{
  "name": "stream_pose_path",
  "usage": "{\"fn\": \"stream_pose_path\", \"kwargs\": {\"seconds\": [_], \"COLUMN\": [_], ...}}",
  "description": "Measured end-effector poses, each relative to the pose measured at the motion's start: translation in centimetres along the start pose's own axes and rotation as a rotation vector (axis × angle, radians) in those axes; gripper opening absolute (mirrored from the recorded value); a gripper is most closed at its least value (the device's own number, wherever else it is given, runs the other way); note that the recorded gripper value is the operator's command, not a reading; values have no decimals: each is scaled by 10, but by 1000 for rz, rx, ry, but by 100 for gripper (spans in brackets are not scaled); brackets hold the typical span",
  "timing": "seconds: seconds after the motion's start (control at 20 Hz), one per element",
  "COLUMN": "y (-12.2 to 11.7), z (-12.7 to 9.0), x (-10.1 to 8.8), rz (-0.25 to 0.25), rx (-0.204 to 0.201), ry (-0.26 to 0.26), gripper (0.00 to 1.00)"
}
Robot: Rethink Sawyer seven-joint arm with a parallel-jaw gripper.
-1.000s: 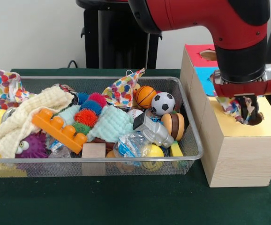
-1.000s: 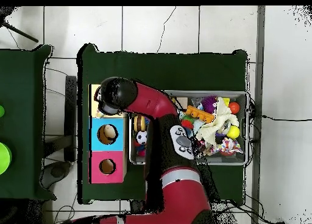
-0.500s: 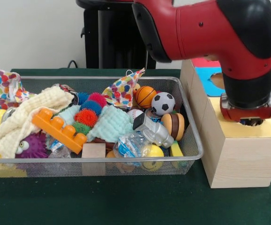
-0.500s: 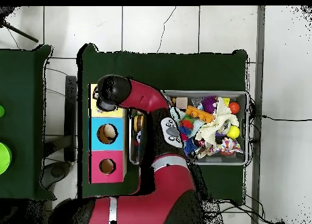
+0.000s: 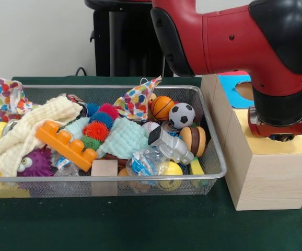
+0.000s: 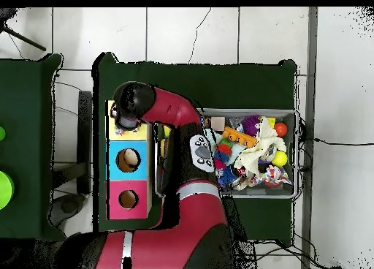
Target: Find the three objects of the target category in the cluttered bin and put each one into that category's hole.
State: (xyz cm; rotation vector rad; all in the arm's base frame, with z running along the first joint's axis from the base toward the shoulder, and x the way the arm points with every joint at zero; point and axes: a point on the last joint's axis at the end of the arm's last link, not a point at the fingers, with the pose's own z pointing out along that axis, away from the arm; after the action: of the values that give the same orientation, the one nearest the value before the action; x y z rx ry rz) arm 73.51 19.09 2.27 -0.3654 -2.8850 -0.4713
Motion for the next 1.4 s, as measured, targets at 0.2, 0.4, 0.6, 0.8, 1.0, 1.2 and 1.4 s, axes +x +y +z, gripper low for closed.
{"fn": "stream_pose_path", "kwargs": {"seconds": [0.2, 0.4, 0.6, 0.8, 1.0, 1.2, 1.4], "y": [0, 0, 0, 0, 2, 5, 8], "z": [0, 0, 0, 0, 1, 1, 1], "x": [0, 0, 0, 0, 1, 1, 1], "rz": [-1, -1, -2, -3, -11, -22, -34], "rx": [1, 2, 2, 5, 24, 51, 76], "ry": [0, -1, -1, -3, -10, -16, -18], "gripper": [0, 0, 0, 0, 0, 0, 0]}}
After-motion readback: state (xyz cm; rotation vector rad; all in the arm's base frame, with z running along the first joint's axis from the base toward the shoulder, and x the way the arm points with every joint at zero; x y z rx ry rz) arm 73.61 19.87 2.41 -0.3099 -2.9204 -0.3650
